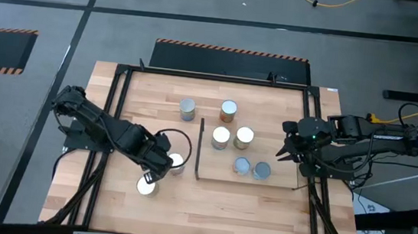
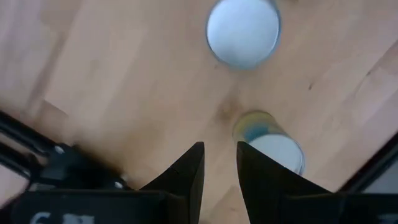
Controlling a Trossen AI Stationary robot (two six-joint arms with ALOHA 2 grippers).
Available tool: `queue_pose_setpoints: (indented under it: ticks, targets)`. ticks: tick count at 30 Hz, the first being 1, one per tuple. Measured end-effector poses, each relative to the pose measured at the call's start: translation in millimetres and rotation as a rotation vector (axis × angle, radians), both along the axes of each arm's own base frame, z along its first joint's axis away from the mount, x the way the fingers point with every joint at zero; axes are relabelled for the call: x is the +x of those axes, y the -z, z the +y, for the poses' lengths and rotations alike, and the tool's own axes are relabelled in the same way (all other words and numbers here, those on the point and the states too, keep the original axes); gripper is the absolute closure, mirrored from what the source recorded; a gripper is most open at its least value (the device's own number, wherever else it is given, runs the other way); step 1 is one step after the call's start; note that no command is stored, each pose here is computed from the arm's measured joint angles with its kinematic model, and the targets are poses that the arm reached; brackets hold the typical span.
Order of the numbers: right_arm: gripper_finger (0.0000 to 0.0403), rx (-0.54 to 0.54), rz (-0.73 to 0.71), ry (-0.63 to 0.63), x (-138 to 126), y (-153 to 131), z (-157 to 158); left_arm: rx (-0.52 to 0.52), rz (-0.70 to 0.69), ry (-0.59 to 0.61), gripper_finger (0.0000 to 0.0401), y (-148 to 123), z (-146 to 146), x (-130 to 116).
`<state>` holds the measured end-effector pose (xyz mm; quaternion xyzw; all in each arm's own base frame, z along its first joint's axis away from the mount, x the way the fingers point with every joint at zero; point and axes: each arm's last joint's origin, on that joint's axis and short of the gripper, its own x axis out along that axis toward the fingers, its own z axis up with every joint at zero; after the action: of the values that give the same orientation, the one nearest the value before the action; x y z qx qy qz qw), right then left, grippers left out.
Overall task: Pick and place cans onto a shelf
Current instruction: Put the canned carrots on the shelf
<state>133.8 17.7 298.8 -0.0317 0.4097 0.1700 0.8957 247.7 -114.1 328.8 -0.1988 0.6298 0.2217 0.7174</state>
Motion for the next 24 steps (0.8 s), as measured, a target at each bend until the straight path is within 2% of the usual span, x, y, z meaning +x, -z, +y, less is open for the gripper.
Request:
queue_pose_setpoints:
  ticks: [12,17,24]
  targets:
    - [0.0323,0.000,-0.001,0.000,0,0,0,-0.140,0.038,-0.044,0.0314,53,-34,-14]
    - [0.0323,0.000,-0.001,0.000,0,0,0,-0.127,0.070,-0.084,0.0314,67,-43,-24]
    - [0.0323,0.000,-0.001,0.000,0,0,0,-0.127,0.067,-0.124,0.0314,70,-50,-29]
